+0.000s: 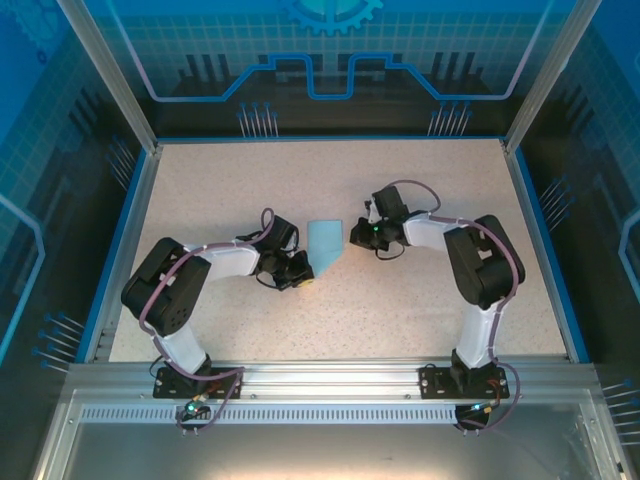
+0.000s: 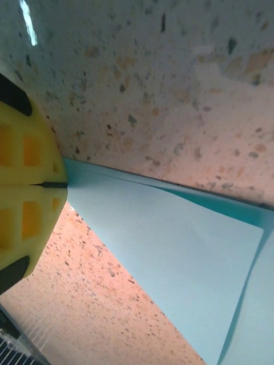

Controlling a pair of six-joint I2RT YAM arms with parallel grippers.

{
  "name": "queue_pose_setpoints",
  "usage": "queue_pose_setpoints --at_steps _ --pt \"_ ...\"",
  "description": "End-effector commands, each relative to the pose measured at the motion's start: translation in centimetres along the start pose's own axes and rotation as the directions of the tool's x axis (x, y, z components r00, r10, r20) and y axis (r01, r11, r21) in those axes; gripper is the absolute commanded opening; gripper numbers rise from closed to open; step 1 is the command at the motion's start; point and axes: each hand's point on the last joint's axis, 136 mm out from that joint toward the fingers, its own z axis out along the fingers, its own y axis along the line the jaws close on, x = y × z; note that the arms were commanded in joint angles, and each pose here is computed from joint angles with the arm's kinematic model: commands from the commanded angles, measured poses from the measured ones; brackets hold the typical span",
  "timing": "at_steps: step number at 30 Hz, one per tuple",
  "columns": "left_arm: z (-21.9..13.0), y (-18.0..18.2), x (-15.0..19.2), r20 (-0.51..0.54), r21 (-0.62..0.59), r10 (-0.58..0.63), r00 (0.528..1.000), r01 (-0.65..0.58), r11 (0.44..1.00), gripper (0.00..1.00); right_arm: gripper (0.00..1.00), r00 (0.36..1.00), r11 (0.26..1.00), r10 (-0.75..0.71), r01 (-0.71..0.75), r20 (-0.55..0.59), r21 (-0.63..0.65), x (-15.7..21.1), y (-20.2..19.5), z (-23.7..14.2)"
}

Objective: Fold a paper plane with a square sheet of paper (pick it up from the middle)
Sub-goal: Third fold the triangle at the center of the table.

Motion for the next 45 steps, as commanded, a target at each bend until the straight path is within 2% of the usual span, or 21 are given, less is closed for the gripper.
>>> queue_pose_setpoints --at_steps 1,6,8,12,18,26,30,45 --pt "-1.9 -1.0 -0.2 0.024 -0.028 0.058 0.998 -0.058 0.998 0.11 0.15 0.998 1.000 -0.029 0.029 0.064 0.004 -0.6 1.0 -3.2" --pt "-4.6 -4.6 -2.1 0.126 0.041 0.117 0.985 -0.123 0.992 0.33 0.42 0.998 0.999 -0.001 0.003 0.057 -0.041 1.4 1.5 -4.6" --pt "-4.8 -5.1 -2.8 0.155 0.040 0.126 0.980 -0.134 0.990 0.34 0.48 0.999 0.998 0.011 -0.009 0.040 -0.064 2.3 1.9 -4.6" --pt "-4.1 -4.6 -4.1 0.193 0.004 0.113 0.975 -0.116 0.993 0.35 0.53 0.999 0.992 0.034 -0.034 -0.005 -0.119 3.8 3.0 -3.8" --pt "-2.5 -3.8 -5.2 0.207 -0.030 0.104 0.973 -0.100 0.995 0.34 0.54 0.996 0.988 0.048 -0.058 -0.074 -0.140 5.3 4.2 -1.5" --pt "-1.8 -1.8 -5.8 0.210 -0.125 0.119 0.970 -0.094 0.988 0.23 0.54 0.992 0.988 0.055 -0.071 -0.118 -0.137 6.0 4.6 0.4" --pt "-1.2 -0.5 -5.9 0.201 -0.164 0.100 0.974 -0.068 0.984 0.21 0.52 0.990 0.986 0.056 -0.075 -0.129 -0.146 5.9 5.0 0.9" --pt "-0.6 0.7 -6.0 0.182 -0.190 0.077 0.980 -0.042 0.981 0.20 0.48 0.986 0.987 0.081 -0.100 -0.147 -0.128 5.7 5.5 2.0"
